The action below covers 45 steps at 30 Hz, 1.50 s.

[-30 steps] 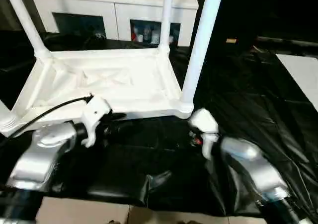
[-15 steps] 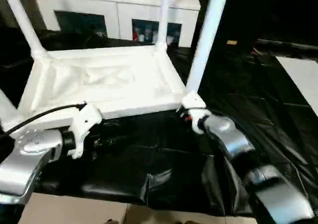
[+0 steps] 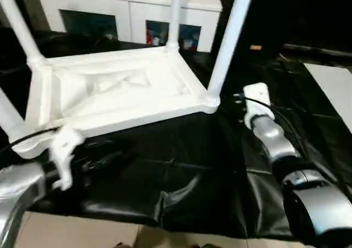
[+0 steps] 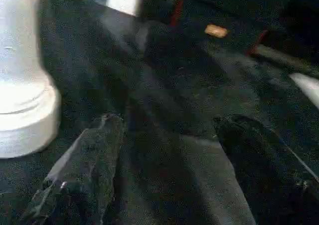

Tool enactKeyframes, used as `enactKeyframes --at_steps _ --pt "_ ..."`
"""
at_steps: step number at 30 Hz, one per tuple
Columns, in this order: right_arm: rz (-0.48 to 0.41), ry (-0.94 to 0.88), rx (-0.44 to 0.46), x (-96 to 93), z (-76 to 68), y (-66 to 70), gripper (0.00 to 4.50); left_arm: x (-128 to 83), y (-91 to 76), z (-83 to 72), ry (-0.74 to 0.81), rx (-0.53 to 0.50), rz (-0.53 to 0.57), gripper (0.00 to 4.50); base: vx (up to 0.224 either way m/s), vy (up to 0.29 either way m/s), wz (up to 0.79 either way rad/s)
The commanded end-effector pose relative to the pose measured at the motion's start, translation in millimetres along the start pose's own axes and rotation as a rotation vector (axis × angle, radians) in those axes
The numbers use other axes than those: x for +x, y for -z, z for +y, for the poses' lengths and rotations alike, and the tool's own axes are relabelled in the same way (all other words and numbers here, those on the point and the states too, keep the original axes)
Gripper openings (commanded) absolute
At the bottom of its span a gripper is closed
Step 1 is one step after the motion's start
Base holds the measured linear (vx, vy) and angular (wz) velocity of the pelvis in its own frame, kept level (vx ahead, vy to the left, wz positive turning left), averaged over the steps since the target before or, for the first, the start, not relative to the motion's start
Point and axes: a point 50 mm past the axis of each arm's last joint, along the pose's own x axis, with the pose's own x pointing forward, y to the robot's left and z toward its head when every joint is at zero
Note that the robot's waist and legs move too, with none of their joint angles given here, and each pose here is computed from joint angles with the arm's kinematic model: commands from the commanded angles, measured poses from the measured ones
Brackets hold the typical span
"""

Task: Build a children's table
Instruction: Rotate table base

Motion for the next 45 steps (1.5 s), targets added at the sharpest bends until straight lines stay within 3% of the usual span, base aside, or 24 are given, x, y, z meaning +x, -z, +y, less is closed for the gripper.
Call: enactKeyframes --at_steps 1,6,11,13,14,18,26,30,36,39,45 --pt "-0.077 -0.106 0.051 -3.1 8.3 -6.0 3.43 -12.3 -3.8 7.0 -0.053 -0.035 -0.064 2.31 0.000 0.000 0.00" --pt "-0.175 -0.376 0.053 -27.5 28.4 -3.7 3.43 -42.7 8.5 18.2 -0.161 -0.150 -0.114 2.75 0.000 0.000 0.00" --pt "-0.189 -0.697 0.044 -57.4 47.4 -2.5 3.43 -67.9 1.5 37.3 -0.254 -0.141 -0.167 3.15 0.000 0.000 0.00" --pt "-0.187 -0.733 0.042 -60.9 49.1 -2.4 3.43 -71.0 -0.2 40.2 -0.268 -0.139 -0.176 3.35 0.000 0.000 0.00" --pt "-0.177 -0.799 0.033 -67.6 53.3 -2.3 3.43 -80.5 -3.7 50.1 -0.315 -0.131 -0.193 3.35 0.000 0.000 0.00" --pt "-0.165 -0.851 0.014 -75.3 58.2 -4.3 3.43 -96.5 -8.7 67.5 -0.384 -0.115 -0.204 3.74 0.000 0.000 0.00" --pt "-0.149 -0.860 -0.001 -78.6 62.4 -6.0 3.43 -108.2 -23.8 95.7 -0.502 -0.049 -0.237 4.43 0.000 0.000 0.00" --pt "-0.138 -0.861 -0.008 -81.1 63.3 -5.7 3.43 -111.7 -26.5 105.0 -0.537 -0.035 -0.248 4.43 0.000 0.000 0.00" --pt "-0.128 -0.868 0.007 -82.8 66.3 -4.3 3.43 -81.9 -33.8 106.2 -0.410 -0.065 -0.281 4.43 0.000 0.000 0.00" --pt "-0.125 -0.867 0.000 -81.9 68.3 -4.5 3.43 -54.6 -39.3 107.0 -0.331 -0.048 -0.281 4.43 0.000 0.000 0.00" --pt "-0.126 -0.862 -0.011 -81.1 71.3 -5.9 3.43 -27.8 -40.1 115.3 -0.301 -0.036 -0.255 4.43 0.000 0.000 0.00"
